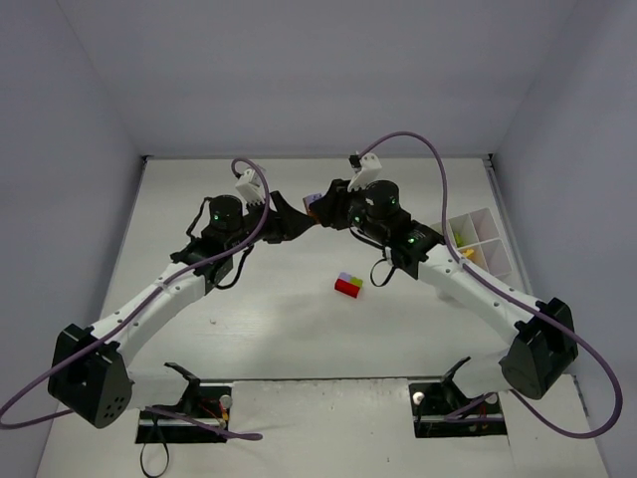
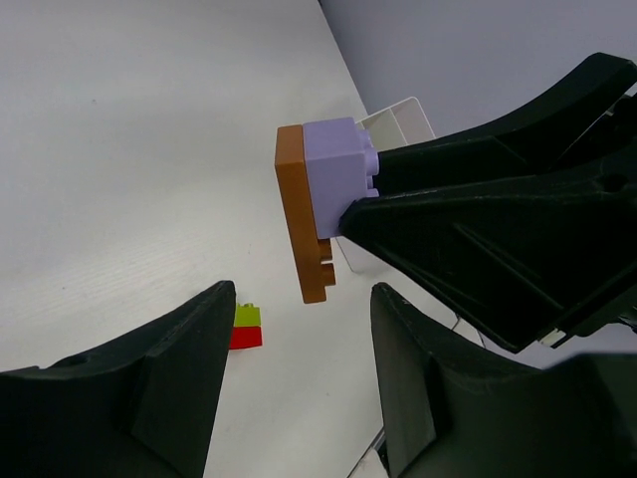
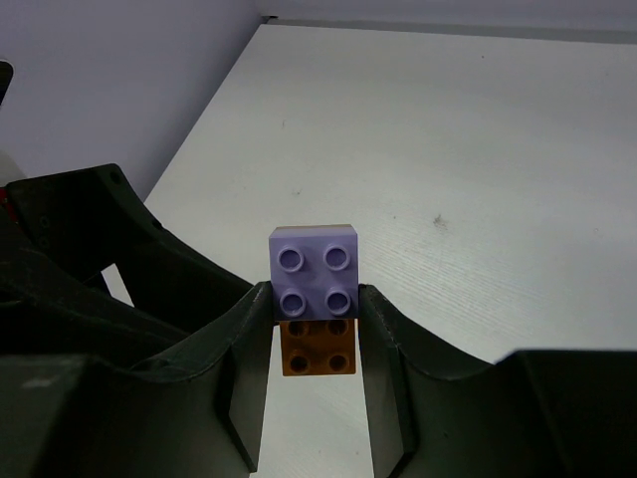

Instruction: Sort the legos into containers by color

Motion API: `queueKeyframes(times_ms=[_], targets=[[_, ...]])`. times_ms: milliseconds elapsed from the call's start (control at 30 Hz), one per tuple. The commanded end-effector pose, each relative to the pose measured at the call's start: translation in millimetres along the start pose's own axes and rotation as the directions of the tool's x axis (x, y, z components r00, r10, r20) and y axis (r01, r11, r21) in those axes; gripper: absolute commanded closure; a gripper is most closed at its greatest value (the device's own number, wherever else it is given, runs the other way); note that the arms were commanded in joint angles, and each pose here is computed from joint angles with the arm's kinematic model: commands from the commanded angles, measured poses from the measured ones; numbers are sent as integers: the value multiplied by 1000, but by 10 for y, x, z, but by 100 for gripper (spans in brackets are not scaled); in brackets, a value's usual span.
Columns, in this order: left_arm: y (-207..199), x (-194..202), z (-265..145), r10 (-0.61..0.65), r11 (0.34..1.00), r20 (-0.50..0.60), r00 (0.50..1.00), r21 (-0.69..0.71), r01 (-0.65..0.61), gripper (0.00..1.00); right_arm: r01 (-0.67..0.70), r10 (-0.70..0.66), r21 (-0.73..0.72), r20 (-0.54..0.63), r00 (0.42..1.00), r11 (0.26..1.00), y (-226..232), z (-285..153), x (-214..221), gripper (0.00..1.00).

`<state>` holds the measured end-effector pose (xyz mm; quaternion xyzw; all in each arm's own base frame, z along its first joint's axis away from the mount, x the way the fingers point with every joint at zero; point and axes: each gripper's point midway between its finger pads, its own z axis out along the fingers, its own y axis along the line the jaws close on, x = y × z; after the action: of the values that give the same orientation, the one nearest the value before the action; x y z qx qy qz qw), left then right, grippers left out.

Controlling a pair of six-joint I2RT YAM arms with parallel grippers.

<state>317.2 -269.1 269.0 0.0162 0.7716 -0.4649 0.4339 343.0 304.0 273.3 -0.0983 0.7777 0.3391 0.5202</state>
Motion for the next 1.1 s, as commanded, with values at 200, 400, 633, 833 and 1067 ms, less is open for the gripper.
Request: queueKeyframes(times_ms=[200,400,633,833,1067], targets=[[-365,-347,116,46,995,110,993,88,-56,57,-19,33,-103,137,990,994,275,-99,-365,100],[-326,-353,165,82,995,133,988,53,-90,70,-29,42,-109,121,992,994,281,-92,-307,100],[-229,-308,230,98,995,123,988,-3,-98,89,-23,35,-113,109,993,993,296,-70,-271,100],[73,-155,210,81,989,70,994,-132,-71,99,27,-23,-31,108,994,999,132,-141,-289,100],[318,8,246,44,978,26,999,-204,-38,99,25,-40,138,106,994,990,-405,-394,-392,100]])
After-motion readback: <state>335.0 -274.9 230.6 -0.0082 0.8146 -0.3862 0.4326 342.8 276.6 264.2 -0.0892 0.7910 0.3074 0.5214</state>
